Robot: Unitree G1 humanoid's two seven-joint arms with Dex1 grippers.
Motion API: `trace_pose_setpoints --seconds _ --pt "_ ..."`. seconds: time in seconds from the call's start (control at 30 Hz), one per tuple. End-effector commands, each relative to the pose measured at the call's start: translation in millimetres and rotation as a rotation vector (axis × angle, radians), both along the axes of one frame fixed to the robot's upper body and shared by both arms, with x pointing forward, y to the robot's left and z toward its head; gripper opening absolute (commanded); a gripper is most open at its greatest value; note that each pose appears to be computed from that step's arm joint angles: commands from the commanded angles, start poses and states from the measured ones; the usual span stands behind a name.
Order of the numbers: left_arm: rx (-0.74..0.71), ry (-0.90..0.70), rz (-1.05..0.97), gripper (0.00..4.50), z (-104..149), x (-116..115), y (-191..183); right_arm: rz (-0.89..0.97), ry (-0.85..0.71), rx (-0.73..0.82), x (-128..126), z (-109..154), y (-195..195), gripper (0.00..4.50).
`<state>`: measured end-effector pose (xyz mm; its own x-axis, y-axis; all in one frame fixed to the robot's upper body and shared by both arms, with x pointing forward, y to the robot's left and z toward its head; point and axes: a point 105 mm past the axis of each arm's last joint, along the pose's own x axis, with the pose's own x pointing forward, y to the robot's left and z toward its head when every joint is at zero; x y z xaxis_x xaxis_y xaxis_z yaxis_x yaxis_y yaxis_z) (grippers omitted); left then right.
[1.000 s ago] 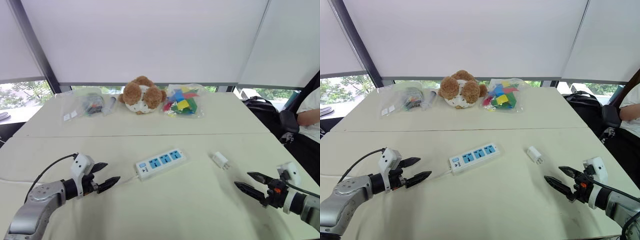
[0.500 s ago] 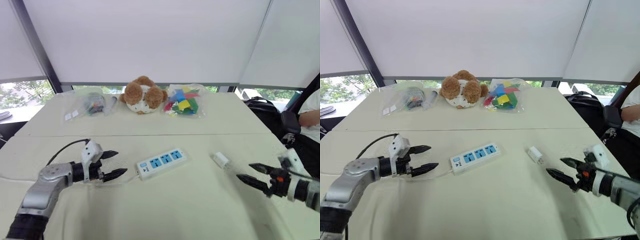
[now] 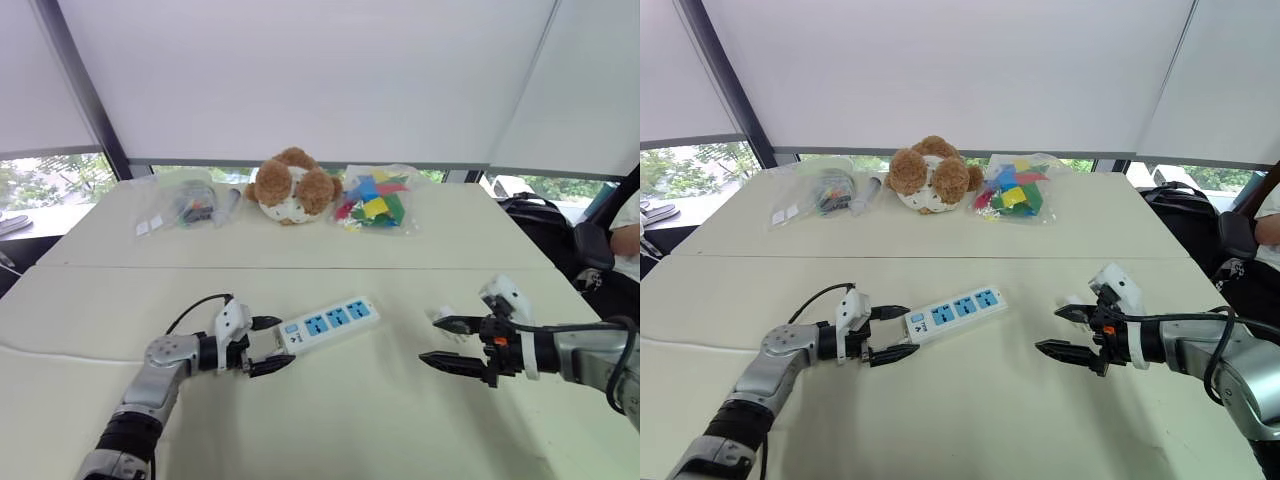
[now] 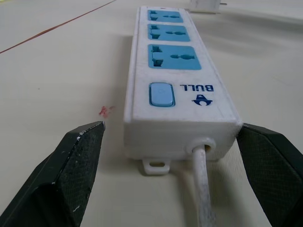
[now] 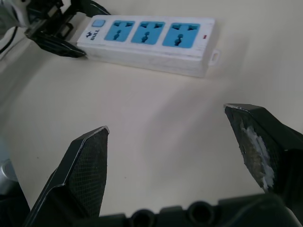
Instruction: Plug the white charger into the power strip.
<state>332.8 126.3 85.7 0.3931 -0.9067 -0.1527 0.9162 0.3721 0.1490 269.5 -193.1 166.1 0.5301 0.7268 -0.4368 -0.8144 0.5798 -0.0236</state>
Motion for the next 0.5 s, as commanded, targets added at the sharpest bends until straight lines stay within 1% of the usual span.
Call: trace_pose_setpoints --seconds 0.03,0.1,0.13,0.17,0.27,0.37,0.43,0.47,0.5 --pt "-0.013 -0.039 -0.002 4.23 4.4 6.4 -2.4 0.019 -0.037 -0.012 -1.1 10.4 3.3 4.41" --pt "-0.022 -0.045 -0.001 3.64 4.7 9.5 -3.3 0.021 -0.033 -0.019 -1.6 10.4 2.0 4.5" --pt "-0.022 -0.048 -0.003 3.1 4.6 10.3 -3.7 0.021 -0.033 -0.021 -1.8 10.8 1.6 4.5" --pt "-0.021 -0.051 -0.006 2.95 4.4 11.0 -4.2 0.018 -0.037 -0.02 -1.4 11.8 1.1 4.5" --pt "-0.016 -0.056 -0.011 2.96 3.6 12.4 -4.9 -0.001 -0.058 -0.018 0.6 15.8 0.0 4.5" --pt "0.011 -0.053 -0.049 2.96 2.6 10.8 -7.8 -0.053 -0.085 -0.066 7.1 19.9 -7.2 4.5" --pt "0.043 -0.063 -0.111 2.96 3.4 5.5 -11.7 -0.093 -0.086 -0.074 13.8 29.8 -16.7 4.5" --pt "0.069 -0.059 -0.181 2.96 2.6 -2.5 -16.1 -0.138 -0.076 -0.046 24.0 43.5 -27.0 4.5" --pt "0.079 -0.04 -0.237 2.96 2.0 -9.4 -20.2 -0.177 -0.093 -0.079 34.0 53.3 -37.9 4.5"
